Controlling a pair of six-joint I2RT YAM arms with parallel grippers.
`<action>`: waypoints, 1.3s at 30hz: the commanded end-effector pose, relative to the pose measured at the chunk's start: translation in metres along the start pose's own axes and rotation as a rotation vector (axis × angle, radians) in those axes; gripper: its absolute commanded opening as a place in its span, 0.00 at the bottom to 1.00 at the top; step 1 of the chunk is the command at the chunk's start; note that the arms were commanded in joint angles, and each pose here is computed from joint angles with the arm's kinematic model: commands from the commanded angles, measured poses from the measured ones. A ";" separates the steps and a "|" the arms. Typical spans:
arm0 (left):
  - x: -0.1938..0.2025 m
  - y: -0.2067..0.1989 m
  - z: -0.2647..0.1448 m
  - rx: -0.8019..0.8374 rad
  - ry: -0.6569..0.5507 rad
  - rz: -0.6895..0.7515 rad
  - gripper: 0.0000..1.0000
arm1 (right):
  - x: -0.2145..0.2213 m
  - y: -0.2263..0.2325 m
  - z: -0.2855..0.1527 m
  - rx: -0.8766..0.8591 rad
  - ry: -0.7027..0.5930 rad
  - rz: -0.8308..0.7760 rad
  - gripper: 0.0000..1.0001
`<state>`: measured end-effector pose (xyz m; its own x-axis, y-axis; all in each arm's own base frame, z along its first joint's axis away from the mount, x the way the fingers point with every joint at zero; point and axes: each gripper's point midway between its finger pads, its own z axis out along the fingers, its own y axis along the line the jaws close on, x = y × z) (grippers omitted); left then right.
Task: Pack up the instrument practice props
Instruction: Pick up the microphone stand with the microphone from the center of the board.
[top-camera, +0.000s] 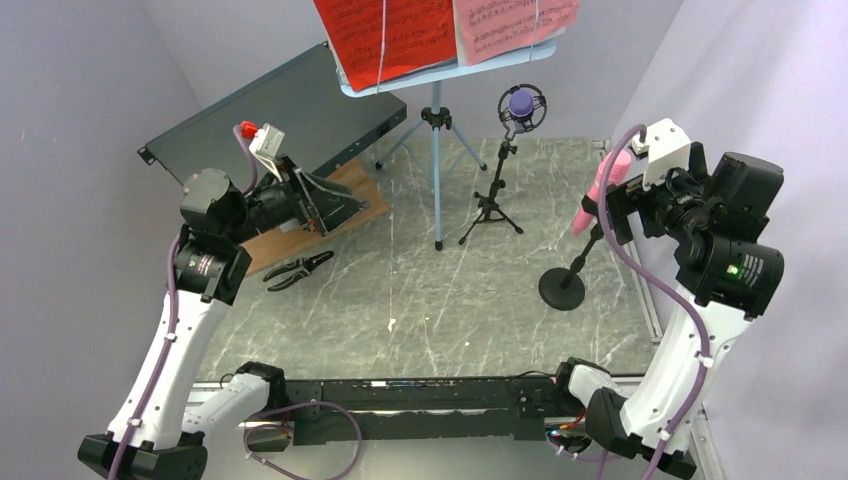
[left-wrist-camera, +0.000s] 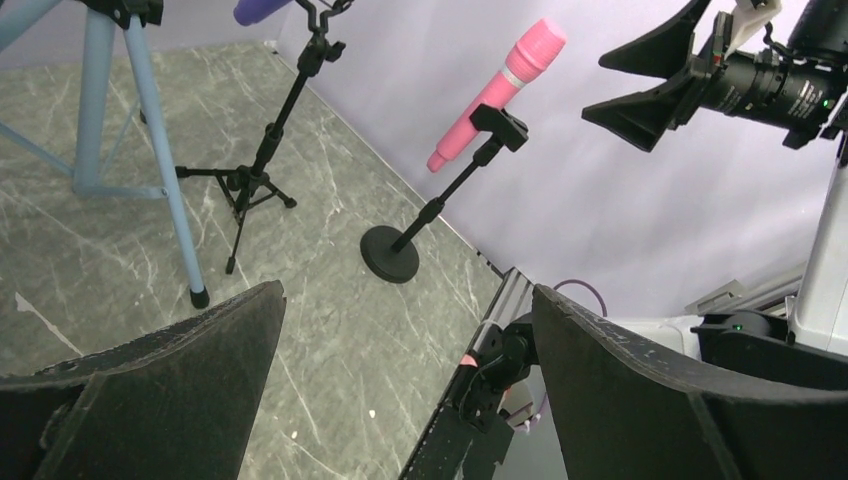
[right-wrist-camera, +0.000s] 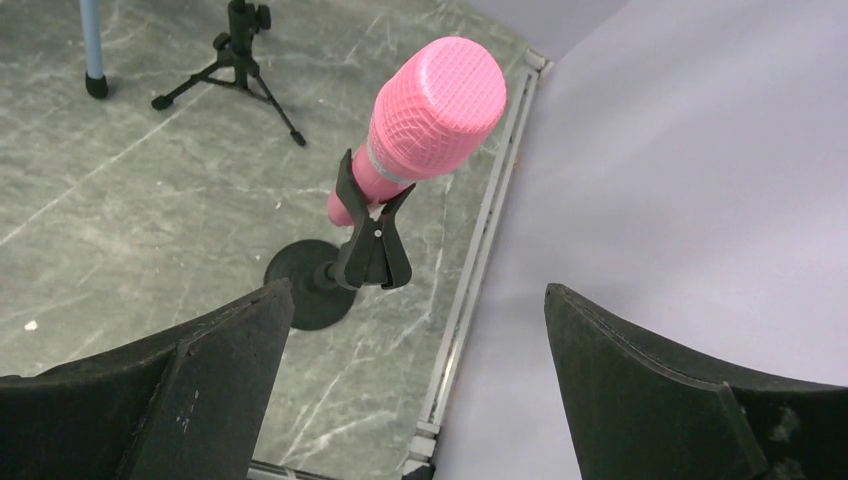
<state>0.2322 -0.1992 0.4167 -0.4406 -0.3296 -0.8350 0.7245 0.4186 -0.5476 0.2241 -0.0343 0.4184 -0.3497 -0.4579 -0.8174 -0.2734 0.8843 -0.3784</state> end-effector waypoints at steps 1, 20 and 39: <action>0.006 -0.009 -0.007 0.040 0.006 0.045 0.99 | 0.006 -0.003 0.006 -0.038 0.054 -0.022 0.99; 0.025 -0.007 -0.015 0.060 0.007 0.079 0.99 | 0.042 0.024 0.081 -0.310 -0.115 0.083 0.99; 0.036 0.005 -0.014 0.037 0.034 0.077 0.99 | 0.030 0.017 0.116 -0.315 -0.232 0.093 0.76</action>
<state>0.2153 -0.1967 0.3781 -0.4323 -0.2821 -0.8565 0.7454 0.4227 -0.5154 0.3030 -0.0264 0.3263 -0.2671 -0.2765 -0.9232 -0.4942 0.8617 -0.1151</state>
